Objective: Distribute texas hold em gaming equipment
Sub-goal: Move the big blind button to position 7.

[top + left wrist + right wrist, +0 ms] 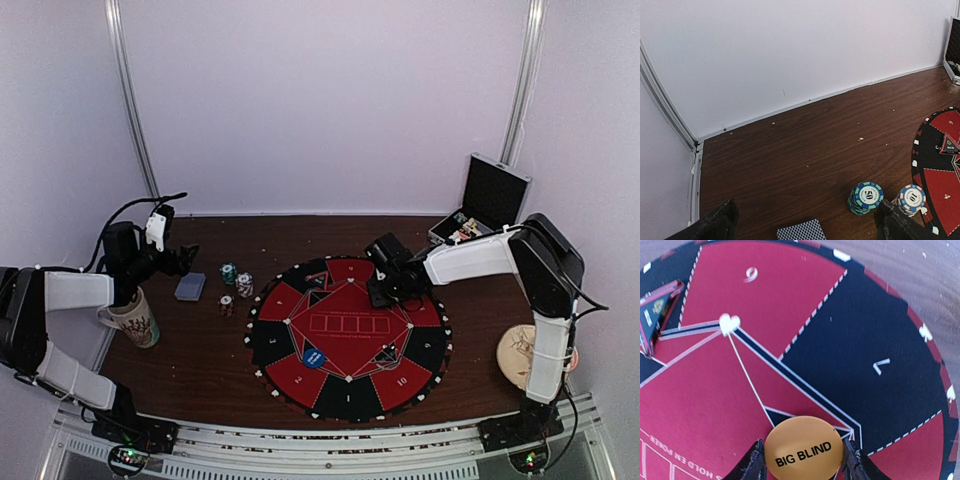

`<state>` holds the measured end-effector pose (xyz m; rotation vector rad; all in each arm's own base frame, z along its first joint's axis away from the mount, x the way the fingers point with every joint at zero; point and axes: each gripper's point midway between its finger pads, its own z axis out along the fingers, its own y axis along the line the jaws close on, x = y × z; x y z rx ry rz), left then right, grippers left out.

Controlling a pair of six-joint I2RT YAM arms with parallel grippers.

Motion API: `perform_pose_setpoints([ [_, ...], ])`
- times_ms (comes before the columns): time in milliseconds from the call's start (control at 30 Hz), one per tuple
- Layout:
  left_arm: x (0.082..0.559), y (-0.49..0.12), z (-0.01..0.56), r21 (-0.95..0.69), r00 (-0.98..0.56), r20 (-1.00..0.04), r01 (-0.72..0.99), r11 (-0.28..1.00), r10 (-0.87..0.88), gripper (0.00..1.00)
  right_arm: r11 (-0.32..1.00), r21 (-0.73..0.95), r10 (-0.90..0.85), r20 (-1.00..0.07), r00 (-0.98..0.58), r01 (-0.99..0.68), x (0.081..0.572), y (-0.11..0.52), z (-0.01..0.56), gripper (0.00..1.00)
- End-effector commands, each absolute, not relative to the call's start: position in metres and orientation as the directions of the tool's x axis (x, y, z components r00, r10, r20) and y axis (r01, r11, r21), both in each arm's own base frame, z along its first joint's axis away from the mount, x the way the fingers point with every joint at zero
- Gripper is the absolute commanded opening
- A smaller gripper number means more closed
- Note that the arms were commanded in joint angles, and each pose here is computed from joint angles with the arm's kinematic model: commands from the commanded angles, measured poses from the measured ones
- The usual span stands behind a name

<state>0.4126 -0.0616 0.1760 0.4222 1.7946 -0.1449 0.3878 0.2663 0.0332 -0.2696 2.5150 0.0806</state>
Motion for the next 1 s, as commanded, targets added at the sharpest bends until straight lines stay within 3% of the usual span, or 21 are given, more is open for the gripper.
perform_pose_setpoints([
  [0,0.418,-0.065,0.192,0.141,-0.159,-0.964,0.365,0.920,0.212,0.98,0.983,-0.013,-0.157,-0.583,-0.797,-0.184,0.387,0.258,0.035,0.46],
  [700,0.418,-0.066,0.192,0.142,-0.158,-0.964,0.367,0.920,0.212,0.98,0.987,-0.091,-0.163,-0.581,-0.797,-0.135,0.393,0.240,0.028,0.52],
  [967,0.418,-0.066,0.193,0.142,-0.157,-0.965,0.367,0.919,0.211,0.98,0.986,-0.078,-0.164,-0.587,-0.793,-0.146,0.393,0.244,0.038,0.79],
])
